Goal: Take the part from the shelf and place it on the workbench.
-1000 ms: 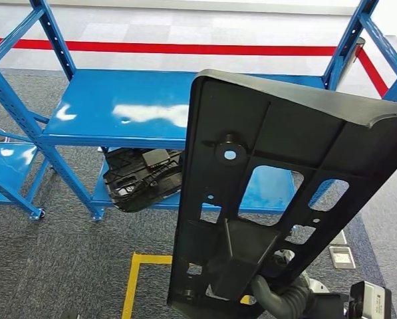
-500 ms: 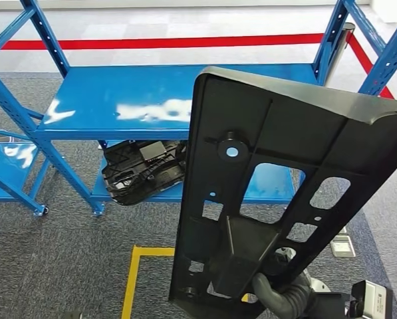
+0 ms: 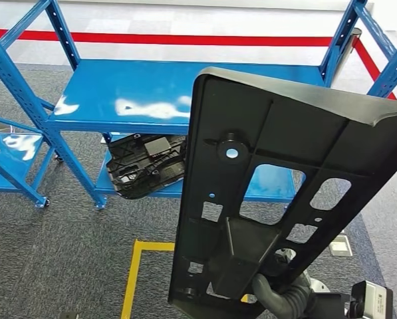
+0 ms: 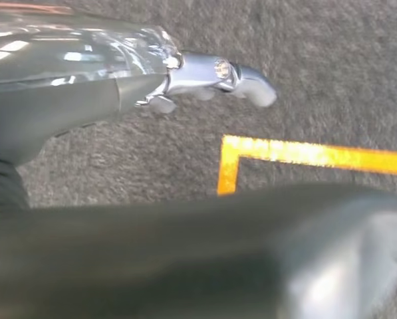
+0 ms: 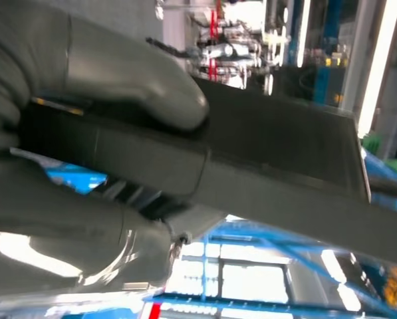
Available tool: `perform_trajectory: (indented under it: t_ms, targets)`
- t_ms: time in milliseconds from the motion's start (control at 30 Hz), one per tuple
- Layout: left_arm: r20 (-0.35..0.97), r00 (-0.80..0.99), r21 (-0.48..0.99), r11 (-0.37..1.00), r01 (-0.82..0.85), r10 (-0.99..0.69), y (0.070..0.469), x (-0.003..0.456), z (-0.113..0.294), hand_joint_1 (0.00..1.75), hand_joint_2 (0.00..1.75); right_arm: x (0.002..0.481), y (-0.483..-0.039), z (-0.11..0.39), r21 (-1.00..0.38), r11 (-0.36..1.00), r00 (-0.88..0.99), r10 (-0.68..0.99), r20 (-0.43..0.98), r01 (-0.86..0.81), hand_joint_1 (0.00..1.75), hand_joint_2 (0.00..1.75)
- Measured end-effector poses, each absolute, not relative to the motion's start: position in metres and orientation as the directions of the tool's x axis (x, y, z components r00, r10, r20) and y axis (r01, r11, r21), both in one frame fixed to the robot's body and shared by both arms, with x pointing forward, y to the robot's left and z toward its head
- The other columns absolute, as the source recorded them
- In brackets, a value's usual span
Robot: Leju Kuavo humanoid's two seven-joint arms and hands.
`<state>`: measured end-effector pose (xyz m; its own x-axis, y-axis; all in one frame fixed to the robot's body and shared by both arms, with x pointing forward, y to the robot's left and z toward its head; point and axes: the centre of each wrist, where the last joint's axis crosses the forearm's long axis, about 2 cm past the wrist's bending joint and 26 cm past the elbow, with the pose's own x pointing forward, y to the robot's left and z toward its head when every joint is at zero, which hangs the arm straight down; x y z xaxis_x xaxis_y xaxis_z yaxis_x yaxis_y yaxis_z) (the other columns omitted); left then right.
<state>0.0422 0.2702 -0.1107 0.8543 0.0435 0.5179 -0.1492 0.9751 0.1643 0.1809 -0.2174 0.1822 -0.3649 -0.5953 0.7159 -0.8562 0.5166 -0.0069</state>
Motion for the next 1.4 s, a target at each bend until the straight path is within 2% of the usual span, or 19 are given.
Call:
perform_trajectory:
  t_ms: [1400]
  targets:
    - [0.517,0.855,0.168,0.974,-0.149,0.042,0.2721,0.0416,-0.1108,0.00,1.75,0.1808,-0.2170,0.1818,-0.005,0.517,-0.364,-0.596,0.715,-0.856,1.75,1.75]
